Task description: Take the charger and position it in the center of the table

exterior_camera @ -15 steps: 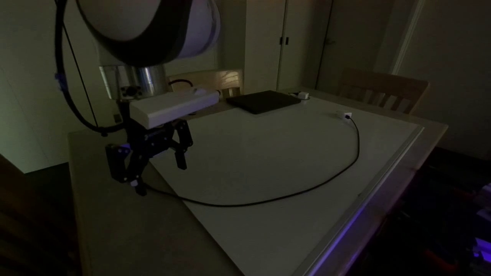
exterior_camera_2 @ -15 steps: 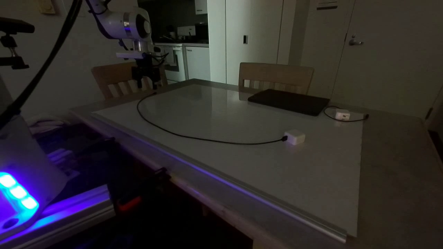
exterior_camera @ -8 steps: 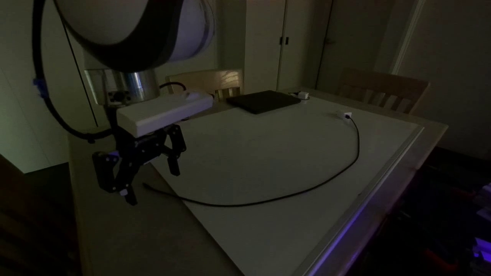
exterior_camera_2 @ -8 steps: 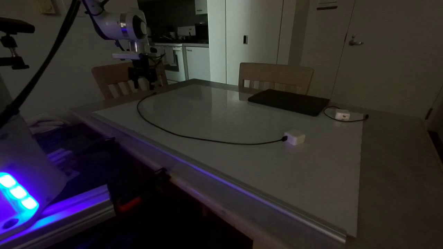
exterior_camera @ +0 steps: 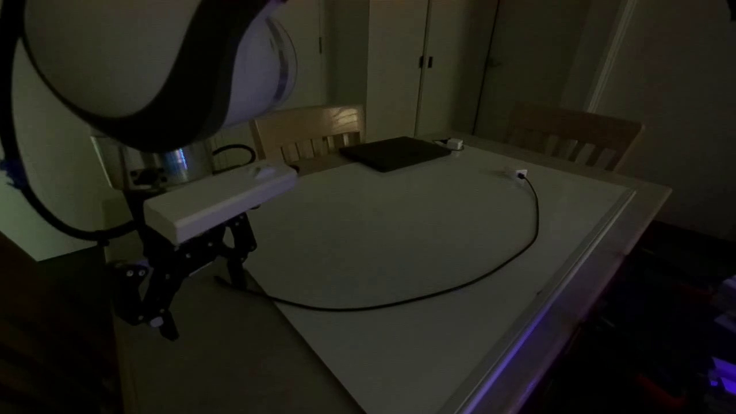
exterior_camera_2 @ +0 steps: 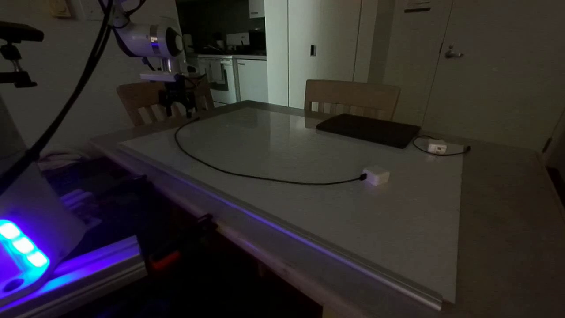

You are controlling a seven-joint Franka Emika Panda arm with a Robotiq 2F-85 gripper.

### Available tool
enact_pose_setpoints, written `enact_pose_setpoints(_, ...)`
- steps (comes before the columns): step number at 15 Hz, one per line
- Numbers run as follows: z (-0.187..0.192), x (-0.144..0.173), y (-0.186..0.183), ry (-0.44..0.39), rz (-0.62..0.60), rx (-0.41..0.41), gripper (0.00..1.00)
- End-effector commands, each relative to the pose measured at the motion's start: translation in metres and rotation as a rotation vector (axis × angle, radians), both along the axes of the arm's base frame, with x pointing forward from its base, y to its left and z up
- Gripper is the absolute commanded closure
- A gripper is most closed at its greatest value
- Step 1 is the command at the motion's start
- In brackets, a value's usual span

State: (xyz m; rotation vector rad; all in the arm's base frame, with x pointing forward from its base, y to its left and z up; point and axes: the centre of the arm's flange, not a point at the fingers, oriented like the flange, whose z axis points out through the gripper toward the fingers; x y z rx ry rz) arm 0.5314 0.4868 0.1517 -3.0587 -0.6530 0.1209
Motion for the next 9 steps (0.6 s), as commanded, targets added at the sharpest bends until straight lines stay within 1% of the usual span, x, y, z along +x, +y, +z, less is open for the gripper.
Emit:
enact_pose_setpoints(1,-0.009,0.01,0.013,0.006,0.035,0.018,0.0)
enact_pose_setpoints(6,-0.012,0.013,0.01,-0.01,0.034,0.021,0.0)
enact_pose_setpoints(9,0.002,0.013,0.008,-0.018,0.036,0.02,0.0)
